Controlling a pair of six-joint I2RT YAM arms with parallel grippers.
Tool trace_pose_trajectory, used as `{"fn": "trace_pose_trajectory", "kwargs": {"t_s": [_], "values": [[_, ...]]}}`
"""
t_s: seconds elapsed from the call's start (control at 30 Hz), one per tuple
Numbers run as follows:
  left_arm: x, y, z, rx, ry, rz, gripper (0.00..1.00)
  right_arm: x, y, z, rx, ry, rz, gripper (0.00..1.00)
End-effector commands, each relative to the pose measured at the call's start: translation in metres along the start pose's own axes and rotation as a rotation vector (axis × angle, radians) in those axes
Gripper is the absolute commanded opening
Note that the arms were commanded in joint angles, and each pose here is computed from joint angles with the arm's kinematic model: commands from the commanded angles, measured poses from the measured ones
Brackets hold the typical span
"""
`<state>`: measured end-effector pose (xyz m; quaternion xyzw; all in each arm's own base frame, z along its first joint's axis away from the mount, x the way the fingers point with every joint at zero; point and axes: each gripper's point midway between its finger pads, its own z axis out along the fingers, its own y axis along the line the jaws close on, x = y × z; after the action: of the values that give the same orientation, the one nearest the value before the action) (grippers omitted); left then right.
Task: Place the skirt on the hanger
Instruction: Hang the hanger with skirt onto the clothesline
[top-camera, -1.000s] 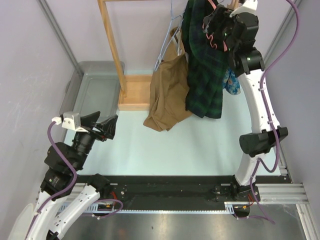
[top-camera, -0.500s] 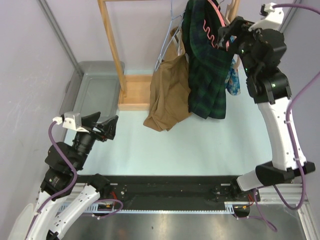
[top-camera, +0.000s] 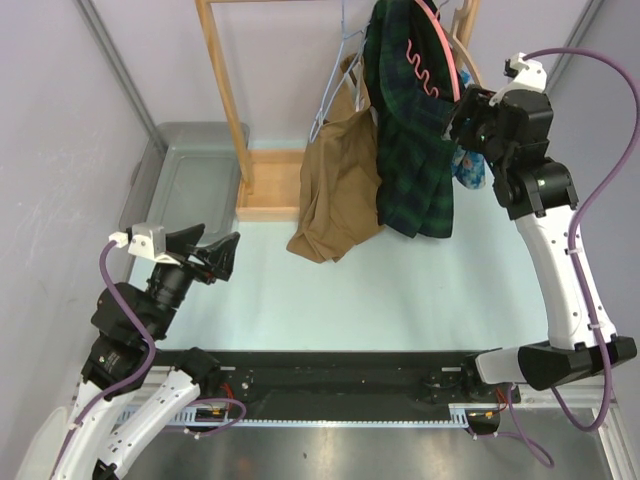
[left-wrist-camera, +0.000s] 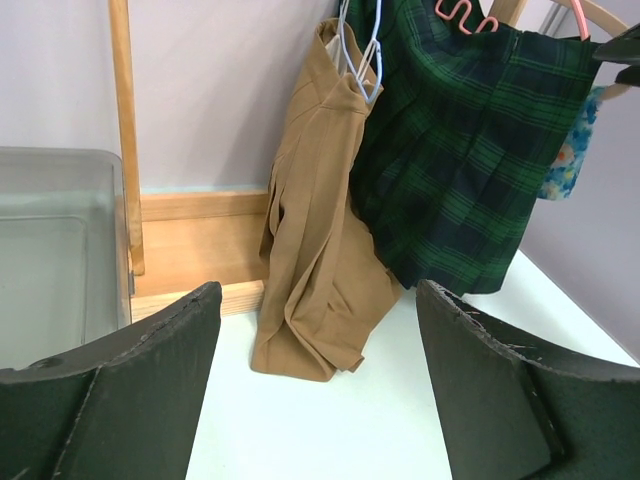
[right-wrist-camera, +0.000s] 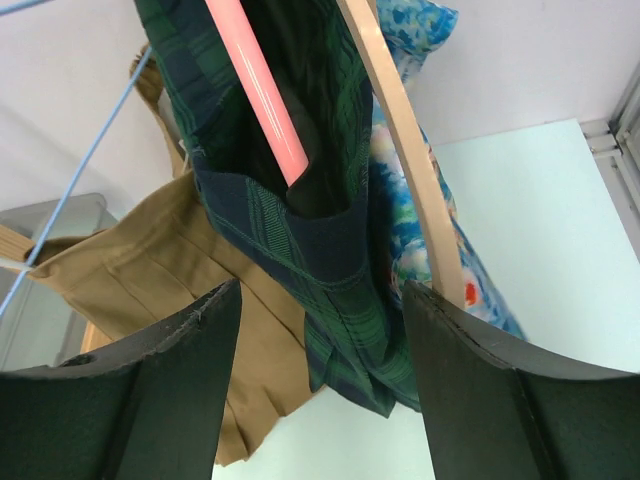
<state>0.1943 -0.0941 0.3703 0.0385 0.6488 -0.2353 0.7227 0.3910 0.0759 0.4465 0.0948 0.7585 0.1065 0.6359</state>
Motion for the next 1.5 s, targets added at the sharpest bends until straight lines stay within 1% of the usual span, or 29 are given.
{"fn": "trace_pose_trajectory", "kwargs": {"t_s": [0.0, 0.2, 0.4, 0.47, 0.5, 0.53, 0.6, 0.63, 0.73, 0.9, 1.23, 1.27, 1.37, 1.47], "values": [[0.002, -0.004, 0.000, 0.020, 0.008, -0.014, 0.83, -0.009, -0.003, 0.005, 0.027, -0.034, 0.010, 0.70], [0.002, -0.002, -0.001, 0.011, 0.004, -0.011, 0.83, -0.018, -0.004, 0.022, 0.055, -0.085, 0.000, 0.71], [0.003, 0.000, -0.003, 0.004, 0.003, -0.007, 0.83, -0.009, 0.000, 0.049, 0.056, -0.063, -0.022, 0.70], [0.004, 0.002, -0.003, -0.003, 0.004, -0.003, 0.83, -0.008, 0.002, 0.056, 0.052, -0.055, -0.024, 0.63], [0.003, 0.002, -0.003, -0.004, 0.001, -0.002, 0.83, -0.008, 0.005, 0.057, 0.045, -0.058, -0.025, 0.57], [0.004, 0.002, -0.003, -0.005, 0.002, 0.000, 0.83, -0.008, 0.006, 0.057, 0.044, -0.061, -0.024, 0.41], [0.004, 0.003, -0.003, -0.007, 0.003, 0.000, 0.83, -0.012, 0.006, 0.054, 0.052, -0.076, -0.020, 0.24], [0.004, 0.003, -0.002, -0.010, -0.001, 0.000, 0.83, -0.013, 0.004, 0.052, 0.069, -0.082, -0.022, 0.11], [0.005, 0.004, -0.001, -0.011, 0.000, -0.003, 0.83, -0.027, -0.001, 0.035, 0.089, -0.131, -0.018, 0.00], [0.007, 0.002, 0.001, -0.007, 0.000, -0.008, 0.83, -0.048, -0.002, 0.009, 0.077, -0.170, -0.030, 0.00], [0.005, -0.002, 0.007, 0.007, -0.003, -0.023, 0.83, -0.042, 0.010, -0.009, -0.023, -0.045, -0.106, 0.00], [0.005, -0.002, 0.006, 0.009, -0.004, -0.024, 0.83, -0.038, 0.010, -0.010, -0.027, -0.022, -0.113, 0.00], [0.006, -0.003, 0.006, 0.012, 0.000, -0.032, 0.83, -0.044, 0.012, -0.009, -0.034, -0.022, -0.116, 0.00], [0.006, -0.004, 0.006, 0.015, 0.001, -0.038, 0.83, -0.049, 0.019, 0.004, -0.052, -0.015, -0.124, 0.00]]}}
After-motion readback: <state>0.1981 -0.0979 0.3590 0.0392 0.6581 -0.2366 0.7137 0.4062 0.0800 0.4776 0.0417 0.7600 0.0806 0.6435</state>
